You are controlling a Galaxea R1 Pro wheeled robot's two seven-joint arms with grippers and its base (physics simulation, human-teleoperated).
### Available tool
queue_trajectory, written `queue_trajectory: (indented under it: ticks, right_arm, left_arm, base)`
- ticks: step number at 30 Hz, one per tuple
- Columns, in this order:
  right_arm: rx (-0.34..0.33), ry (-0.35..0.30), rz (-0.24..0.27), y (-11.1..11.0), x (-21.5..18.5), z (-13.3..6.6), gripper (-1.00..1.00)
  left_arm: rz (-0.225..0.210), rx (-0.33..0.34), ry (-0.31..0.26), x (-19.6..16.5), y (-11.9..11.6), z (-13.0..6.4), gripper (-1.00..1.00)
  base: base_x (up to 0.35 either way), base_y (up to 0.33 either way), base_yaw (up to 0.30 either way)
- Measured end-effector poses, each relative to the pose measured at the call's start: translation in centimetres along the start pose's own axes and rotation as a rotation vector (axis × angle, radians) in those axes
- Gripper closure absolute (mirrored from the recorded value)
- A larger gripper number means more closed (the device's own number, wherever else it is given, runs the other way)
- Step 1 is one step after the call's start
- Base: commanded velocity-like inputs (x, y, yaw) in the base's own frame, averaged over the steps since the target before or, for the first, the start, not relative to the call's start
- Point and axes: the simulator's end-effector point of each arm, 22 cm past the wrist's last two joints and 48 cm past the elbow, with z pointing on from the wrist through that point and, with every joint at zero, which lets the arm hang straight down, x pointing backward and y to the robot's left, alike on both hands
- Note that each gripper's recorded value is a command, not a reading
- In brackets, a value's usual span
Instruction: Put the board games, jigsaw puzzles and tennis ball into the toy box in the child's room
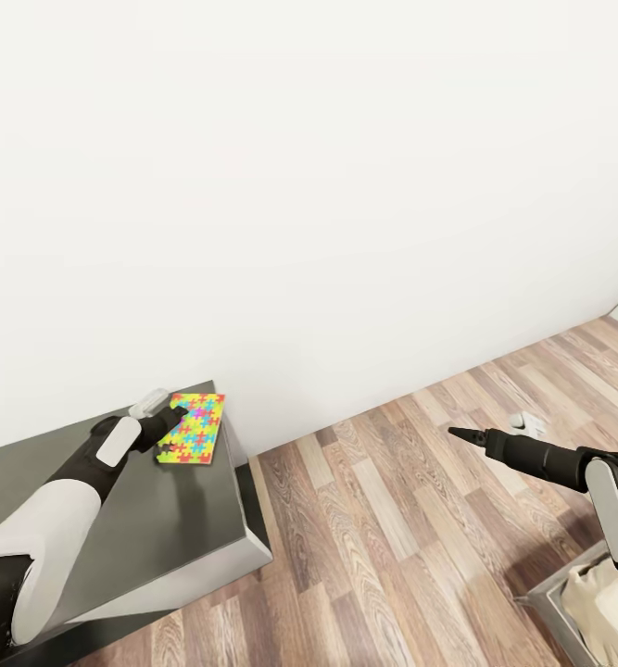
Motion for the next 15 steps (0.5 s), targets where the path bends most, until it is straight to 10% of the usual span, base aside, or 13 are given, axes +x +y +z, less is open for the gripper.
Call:
queue_trajectory:
  ticks: [15]
  right_arm:
    - [0.000, 0.000, 0.000, -0.01, 0.03, 0.00, -1.00]
  left_arm:
    - [-0.001, 0.003, 0.000, 0.00, -0.08, -0.01, -1.00]
  base:
    - [0.000, 0.000, -0.029]
